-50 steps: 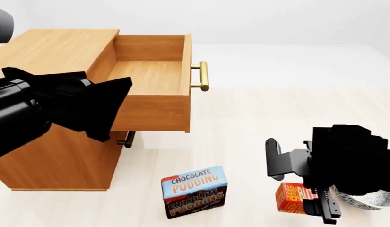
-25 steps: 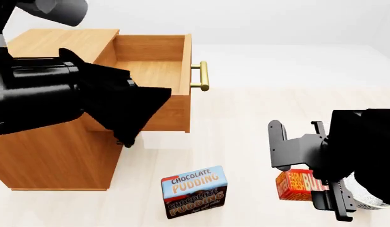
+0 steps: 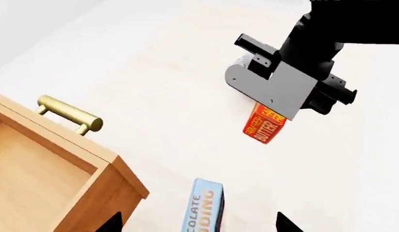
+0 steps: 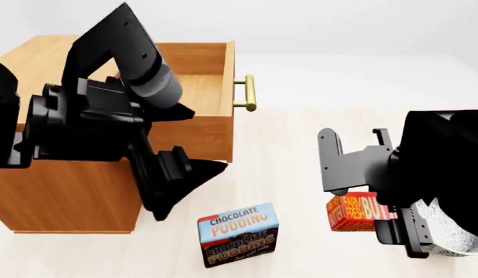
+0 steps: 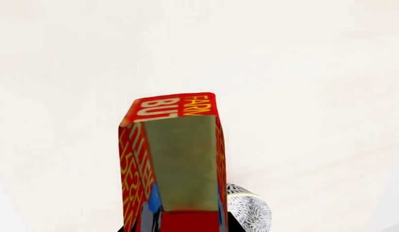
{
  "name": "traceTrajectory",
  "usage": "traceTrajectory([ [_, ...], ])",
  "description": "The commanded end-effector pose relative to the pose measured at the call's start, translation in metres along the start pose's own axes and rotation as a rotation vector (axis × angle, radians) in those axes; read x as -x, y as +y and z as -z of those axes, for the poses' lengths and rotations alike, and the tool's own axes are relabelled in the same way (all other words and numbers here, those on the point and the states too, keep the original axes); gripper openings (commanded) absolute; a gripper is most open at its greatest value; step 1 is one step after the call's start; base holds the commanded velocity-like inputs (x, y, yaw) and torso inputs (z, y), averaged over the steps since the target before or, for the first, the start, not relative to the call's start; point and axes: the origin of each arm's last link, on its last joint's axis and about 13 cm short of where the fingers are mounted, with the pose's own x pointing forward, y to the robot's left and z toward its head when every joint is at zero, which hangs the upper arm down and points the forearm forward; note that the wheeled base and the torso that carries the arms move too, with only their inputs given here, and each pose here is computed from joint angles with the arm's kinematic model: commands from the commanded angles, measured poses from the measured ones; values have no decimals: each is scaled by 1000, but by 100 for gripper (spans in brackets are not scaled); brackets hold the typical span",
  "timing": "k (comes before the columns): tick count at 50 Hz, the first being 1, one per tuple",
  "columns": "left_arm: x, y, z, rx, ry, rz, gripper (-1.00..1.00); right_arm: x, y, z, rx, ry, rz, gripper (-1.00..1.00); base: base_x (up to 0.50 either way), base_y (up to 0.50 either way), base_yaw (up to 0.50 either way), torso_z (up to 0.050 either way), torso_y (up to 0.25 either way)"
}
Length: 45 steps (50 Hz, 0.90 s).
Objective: Put the butter at the back in the top drawer of the cabinet and close it.
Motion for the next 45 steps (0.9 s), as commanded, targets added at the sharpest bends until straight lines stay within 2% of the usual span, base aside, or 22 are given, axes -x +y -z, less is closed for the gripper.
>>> traceTrajectory([
  [1, -9, 5, 4, -107, 88, 91, 100, 19, -6, -9, 30, -20, 65, -100, 0, 0, 0, 0, 0],
  [10, -15, 2, 7, -170, 71, 153, 100, 24, -9, -20, 60, -32, 74, -100, 0, 0, 0, 0, 0],
  [18, -21, 2, 7, -195, 38, 179, 100, 26, -9, -30, 98, -56, 78, -100, 0, 0, 0, 0, 1],
  [30, -26, 2, 6, -184, -35, 217, 100, 25, -10, -40, 122, -94, 79, -100, 0, 0, 0, 1, 1],
  [45, -36, -2, 10, -196, -38, 259, 100, 28, -9, -49, 138, -114, 96, -100, 0, 0, 0, 0, 1],
])
